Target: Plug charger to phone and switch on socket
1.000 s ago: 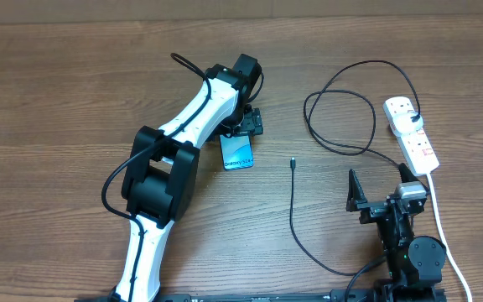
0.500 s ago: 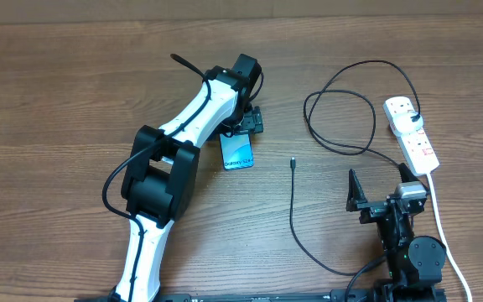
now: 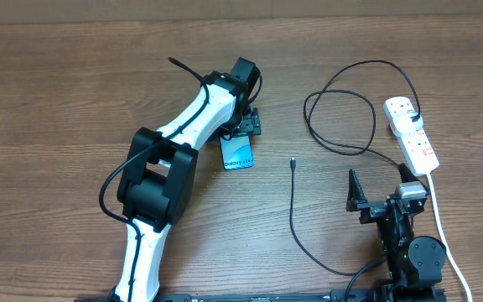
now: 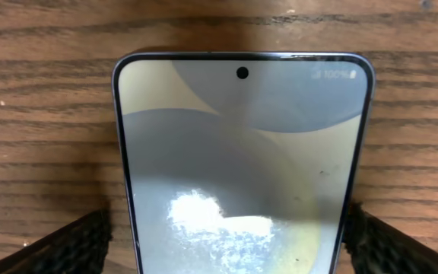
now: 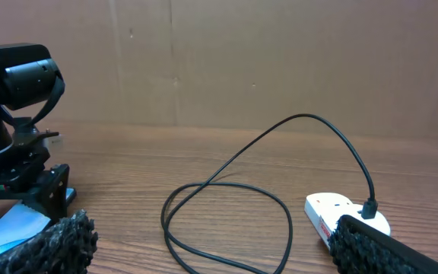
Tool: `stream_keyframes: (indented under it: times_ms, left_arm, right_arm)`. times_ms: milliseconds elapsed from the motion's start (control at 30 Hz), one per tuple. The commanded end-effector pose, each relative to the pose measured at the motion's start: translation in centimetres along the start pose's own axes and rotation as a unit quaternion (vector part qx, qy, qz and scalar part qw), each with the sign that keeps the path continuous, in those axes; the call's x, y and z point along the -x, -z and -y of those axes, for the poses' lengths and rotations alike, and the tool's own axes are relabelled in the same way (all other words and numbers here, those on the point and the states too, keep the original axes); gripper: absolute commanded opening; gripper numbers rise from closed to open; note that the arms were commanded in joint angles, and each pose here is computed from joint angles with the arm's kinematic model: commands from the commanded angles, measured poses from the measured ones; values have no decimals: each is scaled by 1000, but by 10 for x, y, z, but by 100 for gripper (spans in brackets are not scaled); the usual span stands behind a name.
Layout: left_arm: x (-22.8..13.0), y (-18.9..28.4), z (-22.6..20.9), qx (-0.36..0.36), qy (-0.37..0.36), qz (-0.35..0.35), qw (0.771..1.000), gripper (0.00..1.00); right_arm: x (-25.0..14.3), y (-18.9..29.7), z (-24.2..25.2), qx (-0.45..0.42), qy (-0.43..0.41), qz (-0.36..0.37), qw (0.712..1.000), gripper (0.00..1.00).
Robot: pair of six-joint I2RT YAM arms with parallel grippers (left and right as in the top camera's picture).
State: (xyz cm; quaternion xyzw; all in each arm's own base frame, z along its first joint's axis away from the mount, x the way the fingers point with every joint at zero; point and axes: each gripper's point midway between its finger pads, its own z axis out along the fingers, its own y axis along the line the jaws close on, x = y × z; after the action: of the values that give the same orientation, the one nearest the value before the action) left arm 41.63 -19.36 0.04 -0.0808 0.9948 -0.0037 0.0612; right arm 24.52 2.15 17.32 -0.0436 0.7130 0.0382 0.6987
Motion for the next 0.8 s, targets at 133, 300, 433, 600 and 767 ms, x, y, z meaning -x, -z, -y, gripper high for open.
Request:
stream_keyframes:
  times_ms: [133, 300, 433, 600, 767]
  left_arm:
    - [-23, -31, -18, 32, 1, -43, 999, 78]
    - [-23, -31, -18, 32, 1, -44, 999, 78]
    - [-23, -29, -16, 29, 1, -45, 999, 77]
    - [-26, -27, -15, 26, 1, -55, 998, 97]
    - [-36, -25, -10, 8, 3, -81, 997, 98]
  right_arm:
    - [-2, 0, -1, 2, -3, 1, 1000, 100]
    - [-2, 0, -1, 2, -3, 1, 1000, 100]
    - [-2, 0, -1, 2, -3, 1, 1000, 100]
    - [-2, 0, -1, 2, -3, 1, 1000, 100]
    - [-2, 0, -1, 2, -3, 1, 1000, 100]
